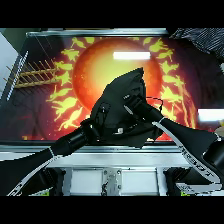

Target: Fold the clothes and pants, and hang the long-sleeved shirts on hangers.

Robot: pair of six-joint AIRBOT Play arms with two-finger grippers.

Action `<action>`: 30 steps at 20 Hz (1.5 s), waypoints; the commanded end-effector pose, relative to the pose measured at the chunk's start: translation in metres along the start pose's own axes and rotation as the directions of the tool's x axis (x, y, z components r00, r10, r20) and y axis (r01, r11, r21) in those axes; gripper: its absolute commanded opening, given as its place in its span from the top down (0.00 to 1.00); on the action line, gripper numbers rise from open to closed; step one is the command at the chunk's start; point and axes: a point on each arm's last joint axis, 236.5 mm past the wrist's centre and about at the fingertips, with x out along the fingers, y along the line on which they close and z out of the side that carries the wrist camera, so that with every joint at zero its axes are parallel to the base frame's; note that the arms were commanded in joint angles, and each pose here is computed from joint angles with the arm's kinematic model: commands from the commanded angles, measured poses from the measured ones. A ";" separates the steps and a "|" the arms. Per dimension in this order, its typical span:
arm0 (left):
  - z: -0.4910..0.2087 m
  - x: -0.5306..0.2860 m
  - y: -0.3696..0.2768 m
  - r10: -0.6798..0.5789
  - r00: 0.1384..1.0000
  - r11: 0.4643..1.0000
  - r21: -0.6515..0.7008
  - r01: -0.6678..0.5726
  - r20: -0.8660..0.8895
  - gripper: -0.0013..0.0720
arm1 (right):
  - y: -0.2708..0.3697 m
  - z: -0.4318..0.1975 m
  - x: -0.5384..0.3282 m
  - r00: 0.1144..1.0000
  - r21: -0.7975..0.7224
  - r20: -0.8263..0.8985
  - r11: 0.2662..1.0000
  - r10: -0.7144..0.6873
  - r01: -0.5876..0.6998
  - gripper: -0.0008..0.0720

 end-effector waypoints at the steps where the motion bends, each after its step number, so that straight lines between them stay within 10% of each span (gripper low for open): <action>1: 0.004 -0.011 0.003 0.018 1.000 1.000 0.001 -0.018 -0.011 0.96 | -0.025 -0.010 0.001 0.992 -0.033 -0.048 0.993 -0.117 0.115 0.21; 3: 0.013 -0.022 0.002 0.020 1.000 1.000 0.019 -0.020 0.001 0.96 | -0.026 -0.013 0.001 0.991 -0.101 -0.057 0.988 -0.120 0.114 0.66; 6: 0.037 -0.050 -0.003 0.004 0.999 0.998 0.065 -0.006 0.043 0.96 | -0.037 -0.008 -0.007 0.988 -0.211 -0.025 0.967 -0.153 0.145 0.67; 8: 0.063 -0.077 -0.008 -0.024 0.994 0.995 0.102 0.013 0.108 0.96 | -0.060 -0.002 -0.027 0.979 -0.252 0.034 0.946 -0.203 0.204 0.96; 19: 0.175 -0.321 0.020 -0.183 0.822 0.983 0.079 0.167 0.539 0.96 | -0.169 -0.034 -0.336 0.730 0.138 0.678 0.990 -0.086 -0.012 0.96; 30: 0.049 -0.136 -0.029 -0.343 0.937 0.936 -0.065 0.347 0.068 0.96 | -0.090 -0.057 -0.180 0.915 -0.039 0.386 0.993 0.118 -0.111 0.96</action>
